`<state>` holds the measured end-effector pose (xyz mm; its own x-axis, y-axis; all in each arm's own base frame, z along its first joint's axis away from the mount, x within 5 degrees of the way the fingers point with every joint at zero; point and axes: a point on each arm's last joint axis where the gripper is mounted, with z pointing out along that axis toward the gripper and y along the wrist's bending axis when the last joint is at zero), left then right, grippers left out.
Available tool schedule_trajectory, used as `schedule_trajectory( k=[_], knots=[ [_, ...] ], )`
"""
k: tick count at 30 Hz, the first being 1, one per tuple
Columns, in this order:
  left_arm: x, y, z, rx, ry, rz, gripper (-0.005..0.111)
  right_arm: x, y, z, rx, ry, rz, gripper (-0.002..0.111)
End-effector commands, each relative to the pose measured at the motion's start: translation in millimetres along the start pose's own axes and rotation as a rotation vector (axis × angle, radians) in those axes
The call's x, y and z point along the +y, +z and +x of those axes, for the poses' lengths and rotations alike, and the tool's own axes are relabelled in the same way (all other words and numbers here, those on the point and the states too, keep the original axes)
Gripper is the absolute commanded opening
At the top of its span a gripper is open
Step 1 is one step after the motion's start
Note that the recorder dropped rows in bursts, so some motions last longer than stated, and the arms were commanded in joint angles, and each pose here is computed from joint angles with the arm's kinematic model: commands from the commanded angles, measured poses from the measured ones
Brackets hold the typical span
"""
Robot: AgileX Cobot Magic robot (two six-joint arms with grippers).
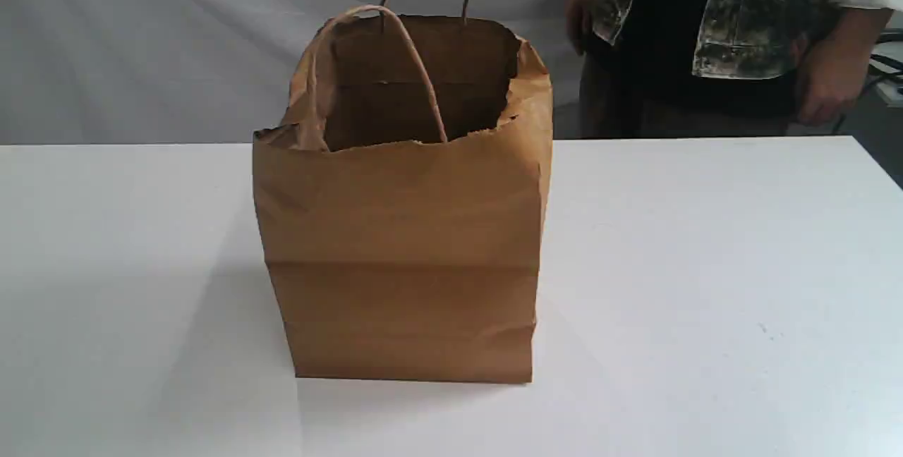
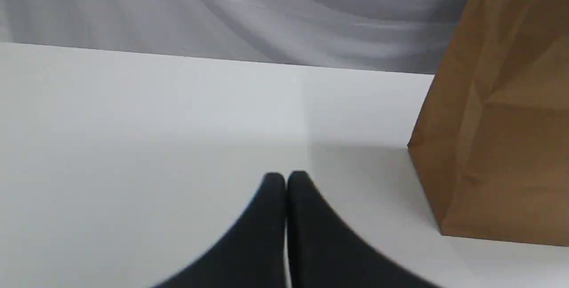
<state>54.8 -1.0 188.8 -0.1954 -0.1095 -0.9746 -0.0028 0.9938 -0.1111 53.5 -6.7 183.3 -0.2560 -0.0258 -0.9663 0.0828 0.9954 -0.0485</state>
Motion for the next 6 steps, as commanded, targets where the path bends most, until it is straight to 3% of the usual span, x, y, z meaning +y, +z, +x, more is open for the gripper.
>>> schedule_trajectory(
  k=[1,6],
  knots=[
    [0.4,0.1,1.4,0.002,-0.005,-0.005,0.000,-0.6,-0.1,0.4,-0.007,0.000,0.010,0.000],
    [0.4,0.1,1.4,0.002,-0.002,-0.005,0.000,-0.6,-0.1,0.4,-0.007,0.000,0.010,0.000]
  ],
)
